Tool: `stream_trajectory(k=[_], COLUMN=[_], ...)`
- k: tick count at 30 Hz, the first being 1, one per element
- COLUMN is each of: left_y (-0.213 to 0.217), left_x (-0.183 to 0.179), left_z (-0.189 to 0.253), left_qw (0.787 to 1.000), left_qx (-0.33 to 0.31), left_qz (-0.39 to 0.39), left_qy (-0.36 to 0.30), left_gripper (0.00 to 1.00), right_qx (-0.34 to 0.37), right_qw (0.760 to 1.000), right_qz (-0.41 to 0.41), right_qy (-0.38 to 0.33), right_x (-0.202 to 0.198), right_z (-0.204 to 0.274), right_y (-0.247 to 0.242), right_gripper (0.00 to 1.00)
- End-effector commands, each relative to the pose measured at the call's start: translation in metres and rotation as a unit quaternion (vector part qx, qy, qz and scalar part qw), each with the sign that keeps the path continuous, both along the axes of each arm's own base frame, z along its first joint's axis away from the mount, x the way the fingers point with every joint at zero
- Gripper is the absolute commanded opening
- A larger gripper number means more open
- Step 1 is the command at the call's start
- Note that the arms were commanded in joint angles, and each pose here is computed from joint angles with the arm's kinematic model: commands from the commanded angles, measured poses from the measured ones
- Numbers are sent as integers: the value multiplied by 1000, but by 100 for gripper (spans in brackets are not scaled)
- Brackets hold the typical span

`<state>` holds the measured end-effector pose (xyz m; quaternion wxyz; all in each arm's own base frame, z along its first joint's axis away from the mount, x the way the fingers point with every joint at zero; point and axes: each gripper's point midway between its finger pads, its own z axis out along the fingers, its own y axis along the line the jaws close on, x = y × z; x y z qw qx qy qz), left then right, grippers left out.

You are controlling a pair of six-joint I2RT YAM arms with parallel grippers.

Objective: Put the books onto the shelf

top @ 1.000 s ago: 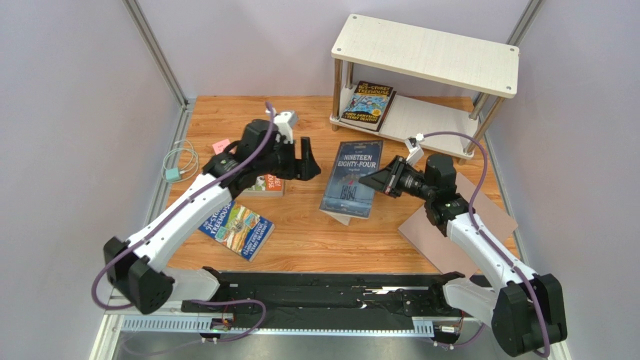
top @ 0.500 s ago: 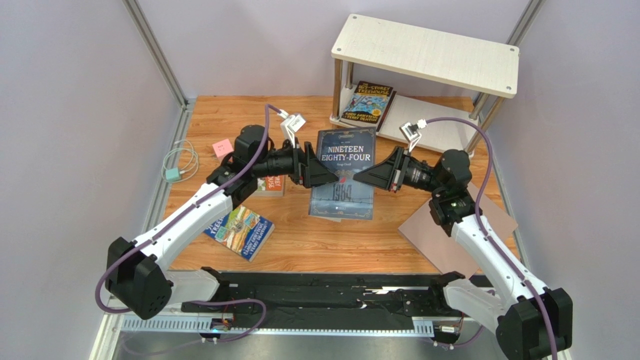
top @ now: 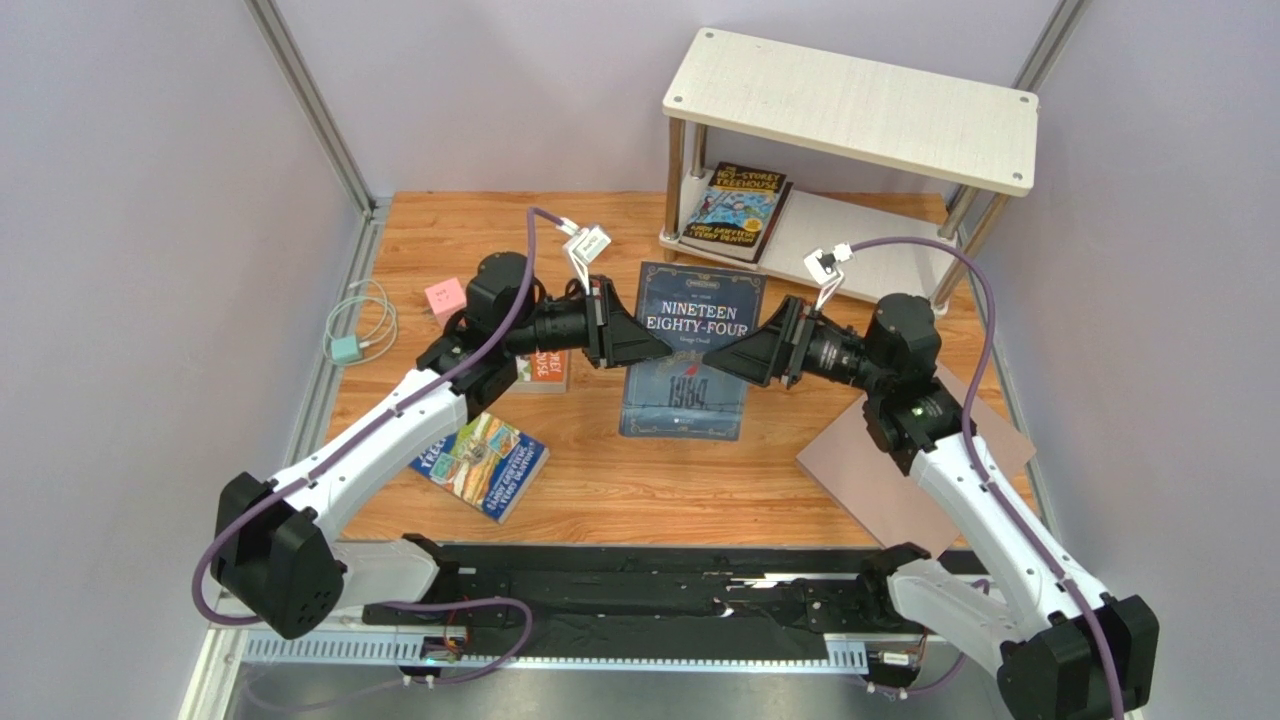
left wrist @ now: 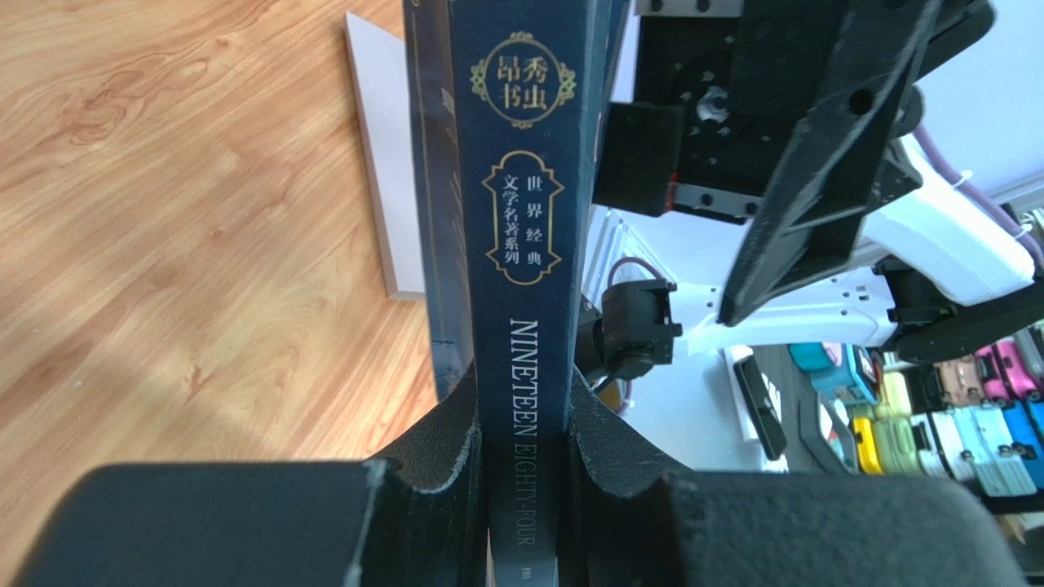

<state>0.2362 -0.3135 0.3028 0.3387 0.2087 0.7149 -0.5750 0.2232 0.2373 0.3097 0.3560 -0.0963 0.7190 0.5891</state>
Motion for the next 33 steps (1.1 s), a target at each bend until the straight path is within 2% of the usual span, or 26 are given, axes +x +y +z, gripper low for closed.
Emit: stream_trajectory(k=[1,8,11,15,20,22,23,24,25,27,28,29,31,32,33], left_y=[-3,-5,-6,-12,-19,-24,-25,-28,-29,-30,-30,-30,-28,-25,-21], left_x=[1,-1,-4,3,17,23,25,29,31,38,45,49,60,62,68], left_z=[63,85,96,94,79,72,69,64,60,50,47,45,40,26,32], left_qw=[995,991,988,987,988,989,989,990,990,993,993,994,996,998,998], left_qx=[-62,-87,-112,-122,-126,-128,-126,-122,-120,-110,-106,-102,-80,-48,-31], left_qz=[-14,-35,-47,-52,-42,-46,-49,-49,-46,-31,-14,-4,26,40,58], left_qy=[-82,-90,-99,-95,-75,-65,-60,-55,-52,-40,-41,-40,-35,-7,-24], left_gripper=[0,0,0,0,0,0,0,0,0,0,1,8,35,52,65], right_qx=[0,-14,3,44,44,45,46,47,47,42,39,31,12,-4,-13], right_qw=[1000,999,999,999,999,999,998,998,998,997,997,998,997,995,993], right_qz=[-22,-35,-32,-24,-20,-30,-32,-42,-46,-57,-60,-60,-81,-90,-112], right_qy=[4,12,23,5,8,3,1,2,1,11,6,17,14,34,37], right_x=[4,1,-3,-4,-5,-5,-5,-3,-2,1,3,5,15,18,26], right_z=[-23,-51,-59,-47,-42,-39,-38,-38,-37,-38,-36,-42,-44,-54,-57], right_y=[-2,-7,-6,-3,-2,-4,-5,-7,-7,-9,-9,-8,-11,-13,-17], right_gripper=[100,100,100,100,98,90,83,53,32,5,2,0,0,0,0])
